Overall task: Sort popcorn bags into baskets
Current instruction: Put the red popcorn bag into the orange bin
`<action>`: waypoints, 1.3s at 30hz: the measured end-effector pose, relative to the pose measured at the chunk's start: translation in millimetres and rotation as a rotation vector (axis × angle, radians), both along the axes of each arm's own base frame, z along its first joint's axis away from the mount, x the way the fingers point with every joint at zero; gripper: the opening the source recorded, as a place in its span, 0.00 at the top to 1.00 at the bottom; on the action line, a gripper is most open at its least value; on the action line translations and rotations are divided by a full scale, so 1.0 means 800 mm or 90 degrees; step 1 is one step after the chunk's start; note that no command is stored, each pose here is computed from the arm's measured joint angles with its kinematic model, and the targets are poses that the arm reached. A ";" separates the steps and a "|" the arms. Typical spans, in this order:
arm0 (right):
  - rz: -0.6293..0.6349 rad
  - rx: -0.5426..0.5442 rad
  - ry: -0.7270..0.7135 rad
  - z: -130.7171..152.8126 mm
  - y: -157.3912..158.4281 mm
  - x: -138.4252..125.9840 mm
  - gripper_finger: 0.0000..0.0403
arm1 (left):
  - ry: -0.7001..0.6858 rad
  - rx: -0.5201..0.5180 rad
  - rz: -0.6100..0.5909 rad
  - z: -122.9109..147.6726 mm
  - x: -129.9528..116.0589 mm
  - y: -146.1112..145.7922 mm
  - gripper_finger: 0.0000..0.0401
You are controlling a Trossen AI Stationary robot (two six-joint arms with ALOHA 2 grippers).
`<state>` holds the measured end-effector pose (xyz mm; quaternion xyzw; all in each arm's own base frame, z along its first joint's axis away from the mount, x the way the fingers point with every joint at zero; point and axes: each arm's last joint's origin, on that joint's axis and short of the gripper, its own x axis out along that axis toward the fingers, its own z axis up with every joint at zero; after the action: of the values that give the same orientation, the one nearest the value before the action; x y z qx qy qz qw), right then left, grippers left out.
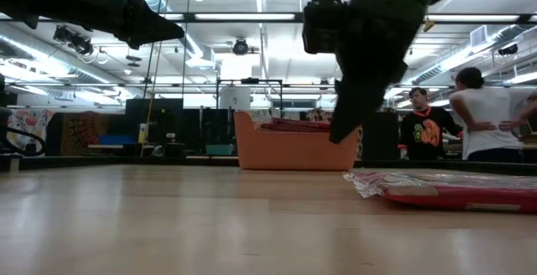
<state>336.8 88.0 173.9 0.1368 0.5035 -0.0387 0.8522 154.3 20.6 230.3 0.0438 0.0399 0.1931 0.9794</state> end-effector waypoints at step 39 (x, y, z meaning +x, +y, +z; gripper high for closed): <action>0.031 -0.047 -0.032 -0.063 -0.004 -0.049 0.97 | 0.009 0.005 0.000 -0.001 0.000 0.000 0.89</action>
<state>297.8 84.5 123.2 0.0942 0.4834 -0.0332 0.8697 154.2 20.5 229.3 0.0487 0.0457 0.1926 0.9790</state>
